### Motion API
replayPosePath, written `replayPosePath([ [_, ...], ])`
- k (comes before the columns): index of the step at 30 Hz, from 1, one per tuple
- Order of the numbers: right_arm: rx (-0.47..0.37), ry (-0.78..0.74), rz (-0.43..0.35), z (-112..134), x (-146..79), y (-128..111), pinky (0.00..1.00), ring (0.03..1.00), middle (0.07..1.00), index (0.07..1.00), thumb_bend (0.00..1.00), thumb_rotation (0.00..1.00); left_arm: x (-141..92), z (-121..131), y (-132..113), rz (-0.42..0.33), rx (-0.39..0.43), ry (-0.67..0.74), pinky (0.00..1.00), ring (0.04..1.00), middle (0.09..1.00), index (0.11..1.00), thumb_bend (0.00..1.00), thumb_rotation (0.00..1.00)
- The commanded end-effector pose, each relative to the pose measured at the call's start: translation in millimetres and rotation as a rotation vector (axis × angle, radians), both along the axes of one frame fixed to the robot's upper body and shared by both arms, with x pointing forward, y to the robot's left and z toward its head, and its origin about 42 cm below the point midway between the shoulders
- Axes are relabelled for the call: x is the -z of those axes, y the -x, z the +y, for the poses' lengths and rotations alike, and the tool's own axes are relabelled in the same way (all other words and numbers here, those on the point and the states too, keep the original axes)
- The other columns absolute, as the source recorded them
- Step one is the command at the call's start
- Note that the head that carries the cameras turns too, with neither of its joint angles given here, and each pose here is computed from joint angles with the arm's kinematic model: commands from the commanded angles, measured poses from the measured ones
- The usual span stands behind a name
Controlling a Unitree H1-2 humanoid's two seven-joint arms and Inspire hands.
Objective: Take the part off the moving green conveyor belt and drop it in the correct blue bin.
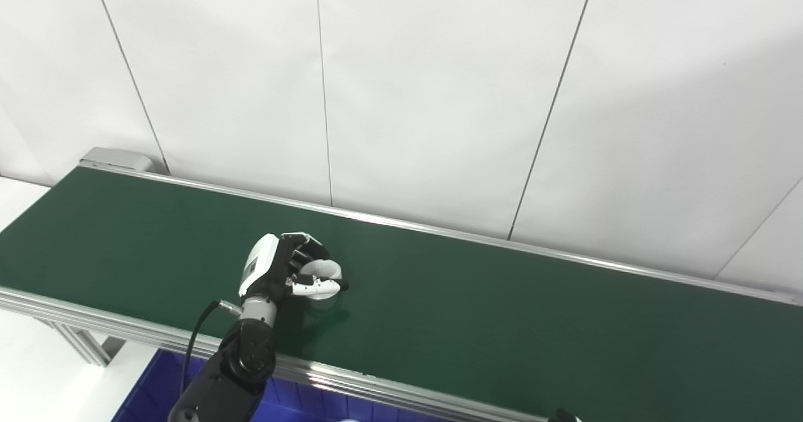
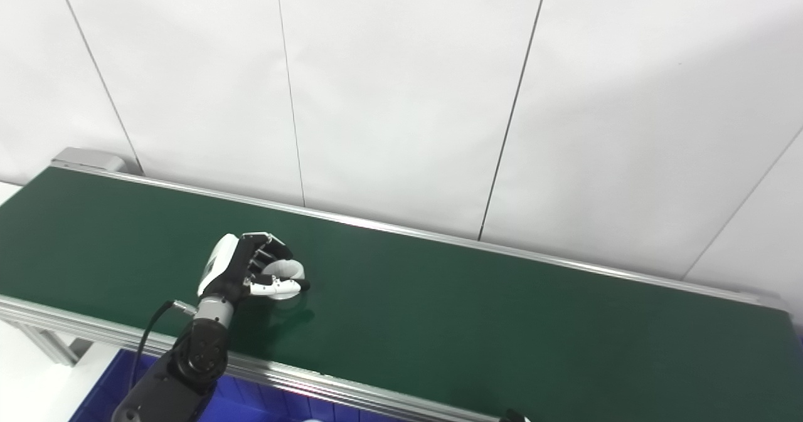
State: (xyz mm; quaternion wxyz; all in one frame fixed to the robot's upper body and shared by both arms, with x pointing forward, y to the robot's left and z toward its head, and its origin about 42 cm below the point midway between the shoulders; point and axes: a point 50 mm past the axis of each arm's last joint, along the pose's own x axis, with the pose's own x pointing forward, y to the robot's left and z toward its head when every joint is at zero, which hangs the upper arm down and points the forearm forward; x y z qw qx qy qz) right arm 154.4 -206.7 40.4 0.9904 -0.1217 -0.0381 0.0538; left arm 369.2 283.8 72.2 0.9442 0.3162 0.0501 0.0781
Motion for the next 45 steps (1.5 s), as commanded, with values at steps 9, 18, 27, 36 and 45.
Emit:
replayPosePath([
  [9,-0.004,-0.027,-0.083,4.5,-13.3,2.4,0.68,0.774,0.816,0.857,0.59,0.18,-26.7,-6.1,46.3,-0.288,0.018,0.029,0.25,0.354,0.458,0.517,0.50,0.00],
  [18,0.010,-0.030,-0.100,11.3,-25.3,6.1,0.68,0.768,0.803,0.841,0.61,0.23,-74.7,-32.8,101.9,-0.507,0.164,0.120,0.30,0.381,0.496,0.506,0.50,0.00],
  [27,0.005,-0.023,-0.135,20.7,-40.3,7.2,0.66,0.749,0.791,0.823,0.67,0.26,-76.5,-29.0,136.6,-0.534,0.233,0.200,0.27,0.445,0.511,0.464,0.50,0.00],
  [36,0.008,-0.034,-0.129,32.6,-44.9,4.5,0.72,0.785,0.817,0.855,0.68,0.40,-44.3,-17.1,162.1,-0.426,0.293,0.274,0.36,0.415,0.517,0.474,0.50,0.00],
  [45,0.008,-0.036,-0.128,37.6,-42.6,0.3,0.74,0.799,0.830,0.867,0.71,0.46,5.5,-18.6,182.0,-0.241,0.309,0.314,0.41,0.450,0.511,0.464,0.50,0.00],
])
